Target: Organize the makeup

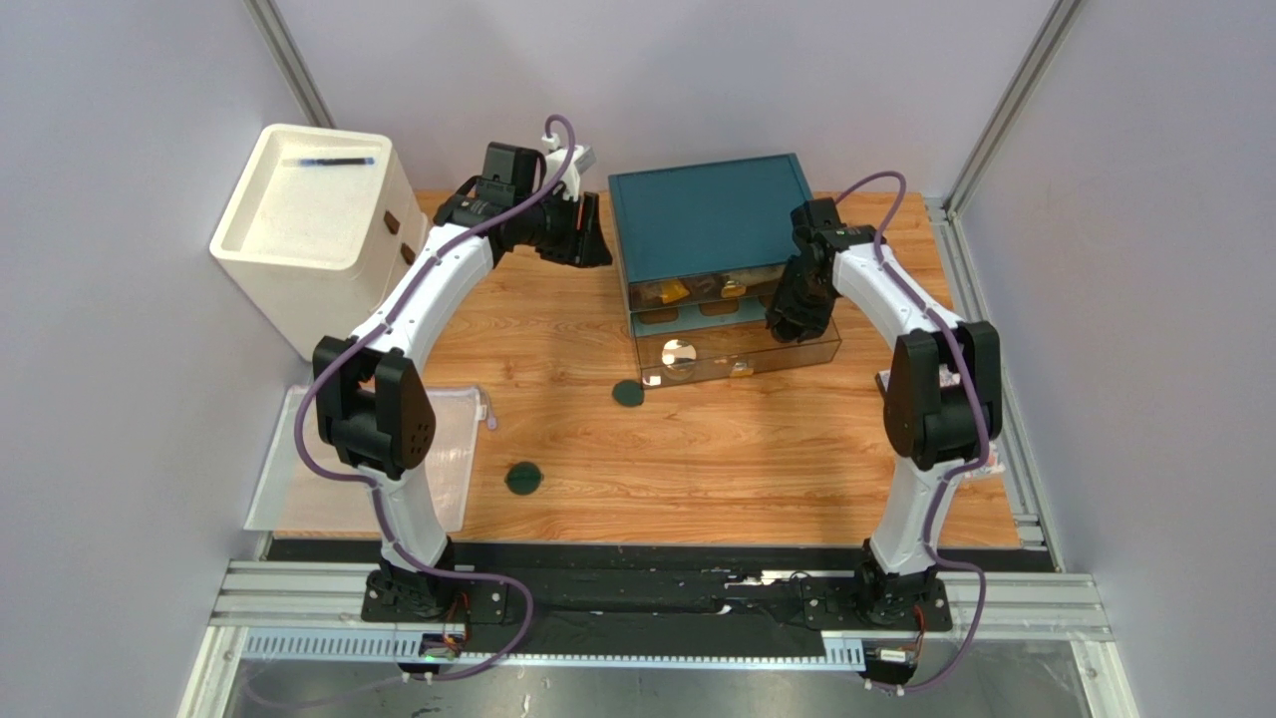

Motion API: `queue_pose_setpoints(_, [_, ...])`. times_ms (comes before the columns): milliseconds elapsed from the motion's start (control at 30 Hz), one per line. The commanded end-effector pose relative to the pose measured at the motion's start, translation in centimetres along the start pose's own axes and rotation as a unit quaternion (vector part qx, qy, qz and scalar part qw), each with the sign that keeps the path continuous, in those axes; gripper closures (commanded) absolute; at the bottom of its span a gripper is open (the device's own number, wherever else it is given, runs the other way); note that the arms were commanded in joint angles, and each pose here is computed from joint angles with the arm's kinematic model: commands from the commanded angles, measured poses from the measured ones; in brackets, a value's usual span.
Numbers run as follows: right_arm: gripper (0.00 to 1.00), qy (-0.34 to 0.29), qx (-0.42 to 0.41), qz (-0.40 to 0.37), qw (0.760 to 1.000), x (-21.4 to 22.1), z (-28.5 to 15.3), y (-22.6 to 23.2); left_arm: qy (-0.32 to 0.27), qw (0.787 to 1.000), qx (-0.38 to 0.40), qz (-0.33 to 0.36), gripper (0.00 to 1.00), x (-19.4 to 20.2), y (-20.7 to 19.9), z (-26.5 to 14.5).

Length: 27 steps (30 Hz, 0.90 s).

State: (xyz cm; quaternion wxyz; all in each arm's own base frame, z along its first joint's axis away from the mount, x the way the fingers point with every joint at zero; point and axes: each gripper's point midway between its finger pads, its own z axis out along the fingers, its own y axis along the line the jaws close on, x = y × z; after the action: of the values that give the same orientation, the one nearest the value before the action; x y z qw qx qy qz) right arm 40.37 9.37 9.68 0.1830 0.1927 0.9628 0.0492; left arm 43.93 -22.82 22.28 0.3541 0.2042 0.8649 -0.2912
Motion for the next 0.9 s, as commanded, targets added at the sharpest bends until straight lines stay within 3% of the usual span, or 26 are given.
queue_pose_setpoints(0, [0.57,-0.025,-0.036,-0.011,0.999,-2.3,-0.7,2.3,-0.006,1.000,-0.003,0.023,0.44,-0.3,-0.1,-0.8])
queue_pose_setpoints(33, [0.43,-0.028,-0.038,-0.011,0.999,-2.5,-0.7,2.4,-0.006,1.000,-0.004,0.024,0.44,-0.3,-0.1,-0.9])
queue_pose_setpoints(133, [0.25,-0.049,-0.053,-0.010,0.997,-3.2,-1.6,3.0,-0.007,1.000,-0.007,0.027,0.44,-0.4,0.0,-1.0])
queue_pose_setpoints(233, [0.18,-0.059,-0.059,-0.015,0.996,-3.3,-2.4,2.9,-0.007,1.000,-0.007,0.028,0.44,-0.3,0.0,-1.1])
queue_pose_setpoints(433, [0.17,-0.071,-0.066,-0.018,0.995,-2.5,-4.1,2.3,0.009,1.000,-0.003,0.028,0.43,1.2,0.0,-1.0])
queue_pose_setpoints(667, [0.18,-0.087,-0.073,-0.016,0.993,-1.9,-5.7,1.8,0.099,0.995,0.014,-0.003,0.43,9.6,0.8,0.6])
queue_pose_setpoints(867, [0.18,-0.092,-0.077,-0.013,0.993,-2.1,-5.7,1.8,0.140,0.986,0.068,-0.051,0.40,14.7,-0.8,2.6])
